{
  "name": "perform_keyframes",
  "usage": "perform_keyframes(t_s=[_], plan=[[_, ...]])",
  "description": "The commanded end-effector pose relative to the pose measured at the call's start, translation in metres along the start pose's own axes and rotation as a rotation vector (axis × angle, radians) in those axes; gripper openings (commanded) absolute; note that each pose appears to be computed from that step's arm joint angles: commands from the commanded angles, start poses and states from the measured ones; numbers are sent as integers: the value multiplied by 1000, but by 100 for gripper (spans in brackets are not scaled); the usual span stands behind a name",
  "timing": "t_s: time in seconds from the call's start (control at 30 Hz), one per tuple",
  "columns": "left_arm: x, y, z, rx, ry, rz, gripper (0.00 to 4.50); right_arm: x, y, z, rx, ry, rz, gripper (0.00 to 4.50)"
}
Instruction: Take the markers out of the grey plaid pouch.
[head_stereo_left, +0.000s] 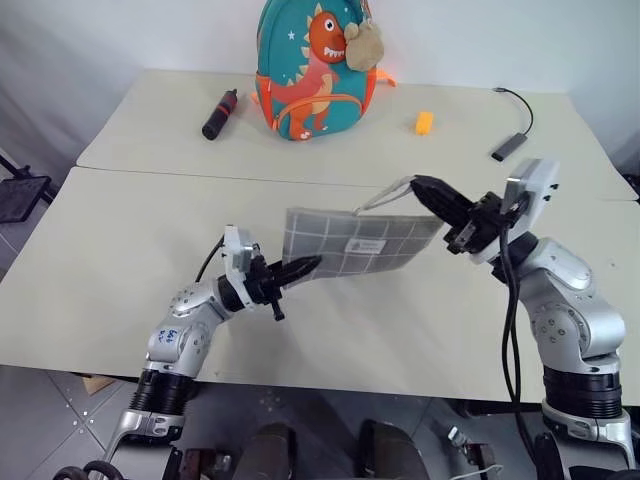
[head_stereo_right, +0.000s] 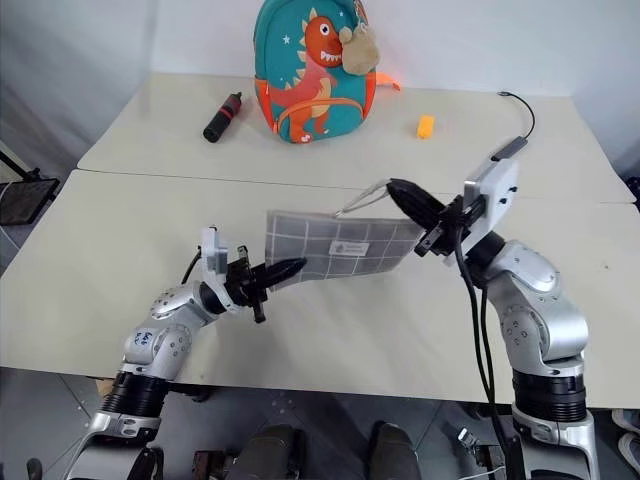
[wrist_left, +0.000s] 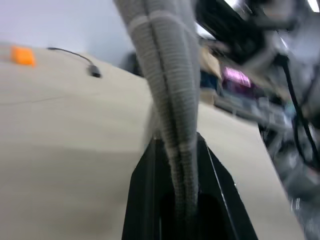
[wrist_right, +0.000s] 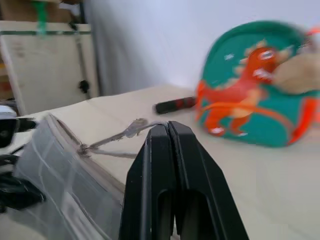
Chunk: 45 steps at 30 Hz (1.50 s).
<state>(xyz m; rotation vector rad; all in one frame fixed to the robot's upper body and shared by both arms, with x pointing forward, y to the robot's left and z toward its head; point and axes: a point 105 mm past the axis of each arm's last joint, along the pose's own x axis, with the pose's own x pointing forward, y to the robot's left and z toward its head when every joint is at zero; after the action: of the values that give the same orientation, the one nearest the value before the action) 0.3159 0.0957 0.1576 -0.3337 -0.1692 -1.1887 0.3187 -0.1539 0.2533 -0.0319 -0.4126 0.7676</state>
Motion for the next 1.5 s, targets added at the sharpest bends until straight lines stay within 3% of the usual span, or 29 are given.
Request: perform_keyframes(t_s=[0.03, 0.4, 0.73, 0.87, 1.03, 1.13, 1.27, 1.4, 1.5], plan=[[-3, -10, 18, -41, -51, -55, 0, -13, -29, 16, -112, -26, -139, 1], [-19, -23, 8, -68, 36, -145, 0, -46, -65, 3, -180, 61, -275, 1], [-16, -21, 6, -38, 52, -167, 0, -61, -53, -12, 11, 97, -212, 1], [-12, -20, 2, -29, 65, -192, 0, -71, -44, -13, 84, 142, -155, 90], [-6, -22, 2, 11, 68, -265, 0, -101, -35, -22, 181, 274, -65, 253], [-1, -21, 6, 48, 35, -287, 0, -122, -40, -18, 193, 268, -64, 253], [6, -24, -4, 96, 70, -361, 0, -165, -66, -22, 109, 414, -130, 253], [8, -31, -18, 132, 102, -416, 0, -175, -83, -3, 5, 427, -152, 253], [13, -33, -26, 140, 104, -420, 0, -168, -91, 29, -112, 420, -111, 253]])
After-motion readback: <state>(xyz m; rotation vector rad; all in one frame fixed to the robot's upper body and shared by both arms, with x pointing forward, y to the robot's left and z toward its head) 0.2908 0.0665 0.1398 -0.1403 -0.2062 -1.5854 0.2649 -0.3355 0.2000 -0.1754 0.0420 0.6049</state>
